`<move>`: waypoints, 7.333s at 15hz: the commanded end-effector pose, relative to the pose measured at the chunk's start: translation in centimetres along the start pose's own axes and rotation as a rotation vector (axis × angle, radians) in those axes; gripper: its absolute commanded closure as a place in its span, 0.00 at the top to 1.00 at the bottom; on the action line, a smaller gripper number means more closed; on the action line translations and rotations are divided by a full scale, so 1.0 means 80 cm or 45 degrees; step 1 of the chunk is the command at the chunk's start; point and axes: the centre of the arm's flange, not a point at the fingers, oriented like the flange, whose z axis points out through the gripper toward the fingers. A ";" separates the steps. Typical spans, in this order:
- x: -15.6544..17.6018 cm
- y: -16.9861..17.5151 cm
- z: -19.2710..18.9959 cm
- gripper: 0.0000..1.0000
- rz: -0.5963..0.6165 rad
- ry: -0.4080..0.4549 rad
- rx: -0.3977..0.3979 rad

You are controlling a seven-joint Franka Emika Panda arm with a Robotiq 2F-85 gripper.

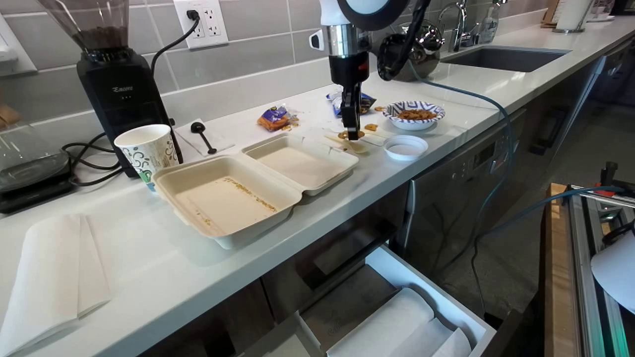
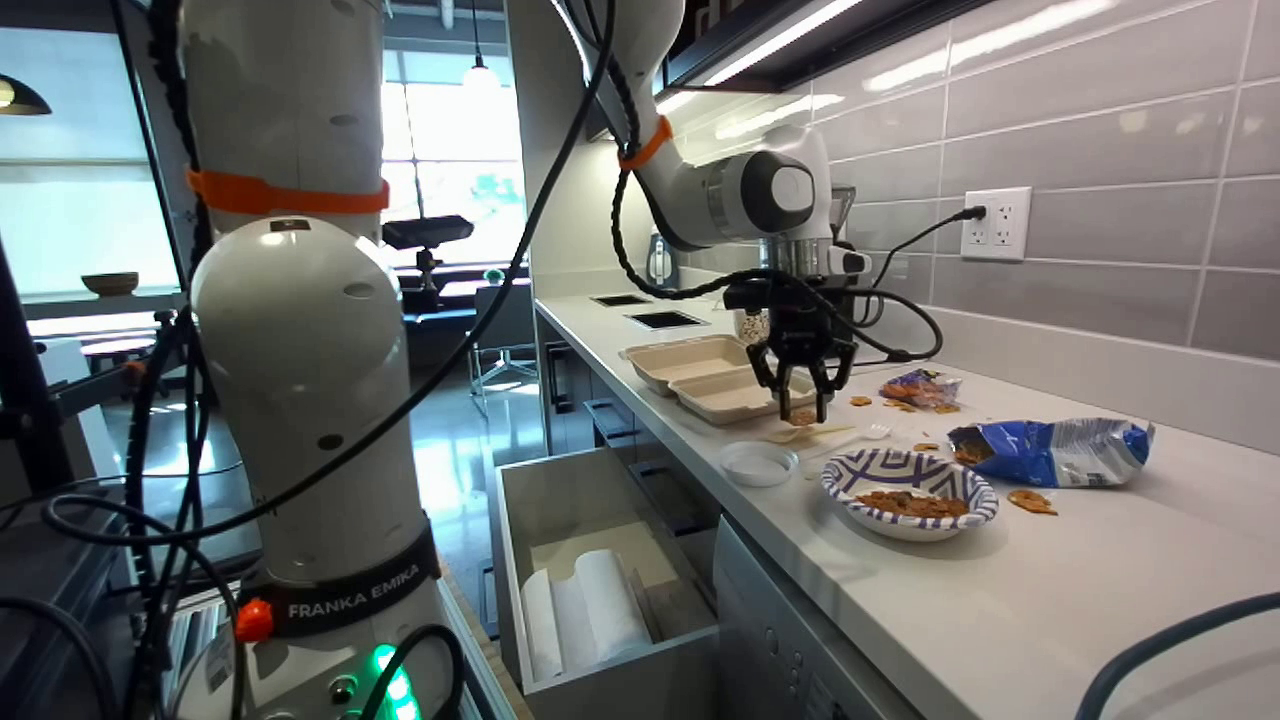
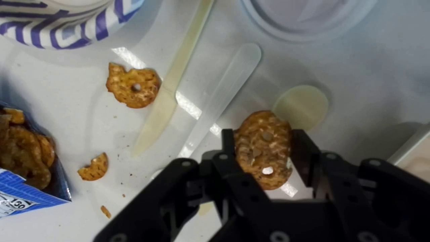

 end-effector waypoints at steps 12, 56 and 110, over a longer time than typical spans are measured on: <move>-0.024 -0.025 0.008 0.43 0.030 0.002 -0.003; -0.021 -0.026 0.004 1.00 0.030 0.006 -0.007; 0.039 0.019 0.029 0.48 0.813 0.099 0.044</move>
